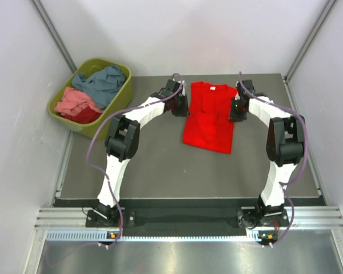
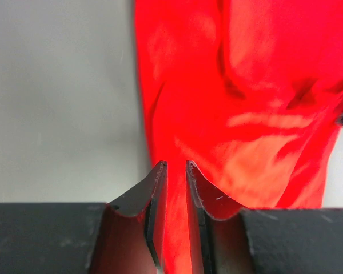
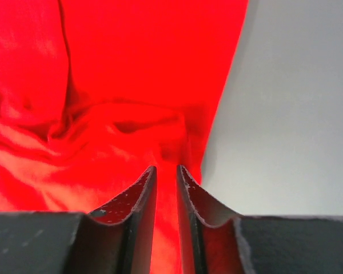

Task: Fold and stack the t-shirts
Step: Fold the tshirt

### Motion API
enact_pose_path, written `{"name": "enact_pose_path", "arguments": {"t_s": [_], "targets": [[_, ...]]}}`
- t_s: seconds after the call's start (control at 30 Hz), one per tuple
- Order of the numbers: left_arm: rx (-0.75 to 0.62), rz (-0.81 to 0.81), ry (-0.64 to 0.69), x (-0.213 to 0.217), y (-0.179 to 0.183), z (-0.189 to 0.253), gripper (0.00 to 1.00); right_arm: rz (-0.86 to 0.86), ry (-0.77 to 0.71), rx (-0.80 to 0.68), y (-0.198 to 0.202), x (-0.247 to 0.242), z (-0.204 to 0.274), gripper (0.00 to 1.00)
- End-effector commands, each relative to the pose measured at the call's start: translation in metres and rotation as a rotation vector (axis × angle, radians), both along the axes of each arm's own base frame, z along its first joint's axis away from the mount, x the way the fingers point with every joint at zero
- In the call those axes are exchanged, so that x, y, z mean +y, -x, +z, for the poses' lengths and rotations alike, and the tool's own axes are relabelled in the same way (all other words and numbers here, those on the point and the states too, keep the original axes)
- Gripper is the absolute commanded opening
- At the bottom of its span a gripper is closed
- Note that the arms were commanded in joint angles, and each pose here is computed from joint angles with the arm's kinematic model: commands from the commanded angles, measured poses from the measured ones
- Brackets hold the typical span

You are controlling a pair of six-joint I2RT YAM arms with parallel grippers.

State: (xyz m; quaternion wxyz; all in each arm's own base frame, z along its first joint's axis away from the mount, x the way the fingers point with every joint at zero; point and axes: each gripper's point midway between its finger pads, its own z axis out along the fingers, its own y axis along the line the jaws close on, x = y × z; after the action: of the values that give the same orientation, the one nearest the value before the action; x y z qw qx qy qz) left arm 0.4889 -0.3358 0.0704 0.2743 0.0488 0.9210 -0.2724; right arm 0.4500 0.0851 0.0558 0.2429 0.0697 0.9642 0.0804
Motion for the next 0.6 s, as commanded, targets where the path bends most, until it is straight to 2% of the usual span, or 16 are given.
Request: {"name": "enact_pose_path", "arguments": {"t_s": [0.0,0.27,0.37,0.57], "targets": [[-0.001,-0.017,0.027,0.008,0.025,0.039,0.25,0.011,-0.023,-0.059,0.017,0.001,0.038,0.23],[0.114,-0.078,-0.017,0.025,0.071,0.006,0.31,0.050,-0.118,-0.010,0.080,0.012,0.033,0.35],[0.157,-0.115,0.016,0.021,0.084,-0.003,0.31,0.062,-0.129,0.029,0.098,0.012,0.020,0.37],[0.210,-0.127,-0.001,0.026,0.102,-0.020,0.31,0.068,-0.138,0.081,0.122,0.012,-0.003,0.39]]}}
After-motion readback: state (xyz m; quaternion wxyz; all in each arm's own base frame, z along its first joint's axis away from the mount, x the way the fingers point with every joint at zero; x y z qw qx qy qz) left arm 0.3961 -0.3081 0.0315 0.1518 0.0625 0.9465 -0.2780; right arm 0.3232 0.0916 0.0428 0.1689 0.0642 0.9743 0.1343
